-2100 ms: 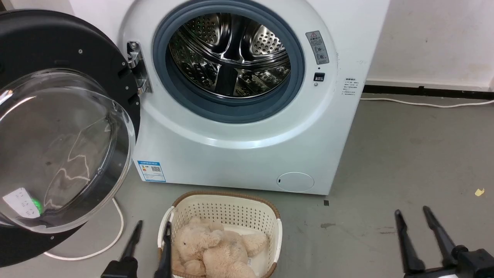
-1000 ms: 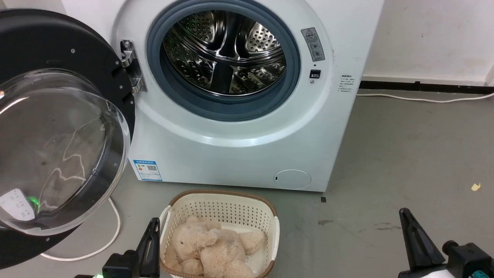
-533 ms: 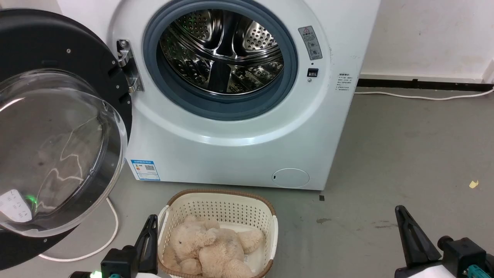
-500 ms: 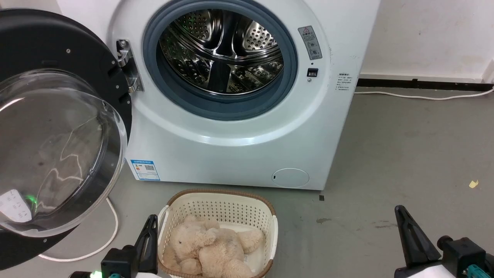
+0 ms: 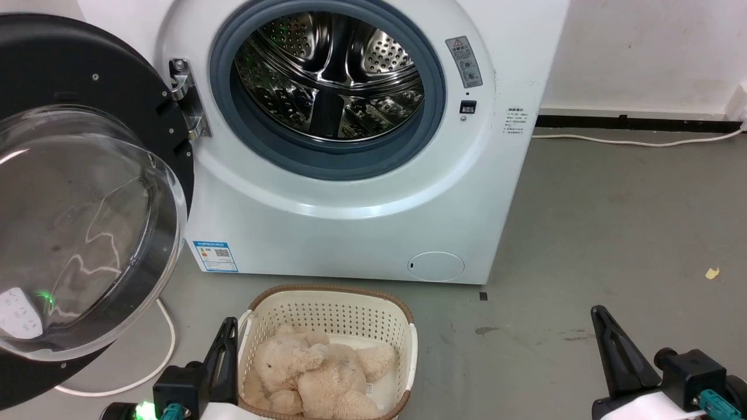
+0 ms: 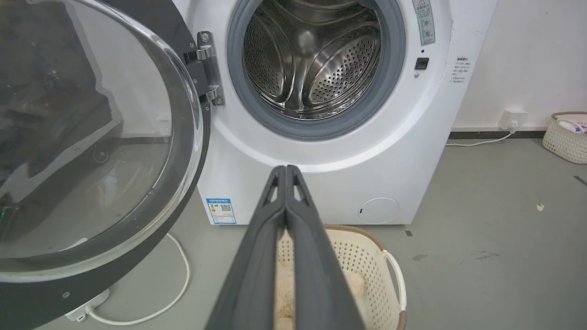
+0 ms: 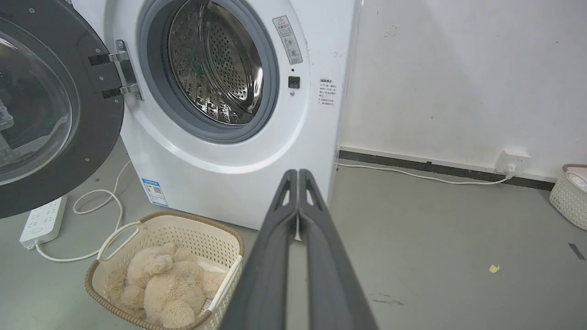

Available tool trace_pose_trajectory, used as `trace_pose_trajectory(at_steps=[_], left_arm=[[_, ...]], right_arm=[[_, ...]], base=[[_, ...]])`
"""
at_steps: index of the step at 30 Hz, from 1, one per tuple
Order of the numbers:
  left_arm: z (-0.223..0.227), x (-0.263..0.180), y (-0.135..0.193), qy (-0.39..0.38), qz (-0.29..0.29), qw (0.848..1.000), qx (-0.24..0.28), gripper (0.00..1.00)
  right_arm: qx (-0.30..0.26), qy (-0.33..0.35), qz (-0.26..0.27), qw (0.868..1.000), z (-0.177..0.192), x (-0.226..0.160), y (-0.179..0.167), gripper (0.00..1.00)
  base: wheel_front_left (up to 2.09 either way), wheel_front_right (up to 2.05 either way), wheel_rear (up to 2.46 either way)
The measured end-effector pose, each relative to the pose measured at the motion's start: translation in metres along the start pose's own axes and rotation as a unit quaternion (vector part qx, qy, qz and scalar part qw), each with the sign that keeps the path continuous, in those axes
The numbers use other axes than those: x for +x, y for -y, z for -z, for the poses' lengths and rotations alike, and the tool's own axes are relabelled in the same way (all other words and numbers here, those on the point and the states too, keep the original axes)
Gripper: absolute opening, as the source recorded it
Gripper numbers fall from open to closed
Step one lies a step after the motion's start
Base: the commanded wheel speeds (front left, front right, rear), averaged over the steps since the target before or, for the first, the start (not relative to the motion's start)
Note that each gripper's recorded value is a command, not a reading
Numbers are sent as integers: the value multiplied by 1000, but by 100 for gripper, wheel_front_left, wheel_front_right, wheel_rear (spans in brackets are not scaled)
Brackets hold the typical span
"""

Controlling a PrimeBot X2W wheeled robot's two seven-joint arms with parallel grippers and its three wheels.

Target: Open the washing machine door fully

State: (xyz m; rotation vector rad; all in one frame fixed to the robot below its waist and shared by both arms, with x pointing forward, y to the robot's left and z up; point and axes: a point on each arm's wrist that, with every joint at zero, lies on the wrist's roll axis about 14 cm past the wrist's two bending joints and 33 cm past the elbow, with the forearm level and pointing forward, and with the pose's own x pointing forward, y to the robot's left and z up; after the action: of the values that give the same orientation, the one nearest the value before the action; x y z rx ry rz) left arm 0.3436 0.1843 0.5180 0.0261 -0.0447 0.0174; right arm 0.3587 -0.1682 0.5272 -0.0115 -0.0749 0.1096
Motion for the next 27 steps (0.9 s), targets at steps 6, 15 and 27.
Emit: trace_pose_trajectory(at_steps=[6, 15, 27], left_arm=[[0, 2, 1, -3, 2, 1000, 1, 0], [-2, 8, 2, -6, 5, 1000, 4, 0], [0, 11, 4, -17, 6, 1000, 3, 0]], right_arm=[[-3, -7, -1, 1000, 2, 0, -1, 0], [-3, -16, -3, 1000, 3, 2, -2, 0], [-7, -25, -5, 1000, 5, 4, -3, 0]], base=[[0, 0, 0], [0, 0, 0], [0, 0, 0]])
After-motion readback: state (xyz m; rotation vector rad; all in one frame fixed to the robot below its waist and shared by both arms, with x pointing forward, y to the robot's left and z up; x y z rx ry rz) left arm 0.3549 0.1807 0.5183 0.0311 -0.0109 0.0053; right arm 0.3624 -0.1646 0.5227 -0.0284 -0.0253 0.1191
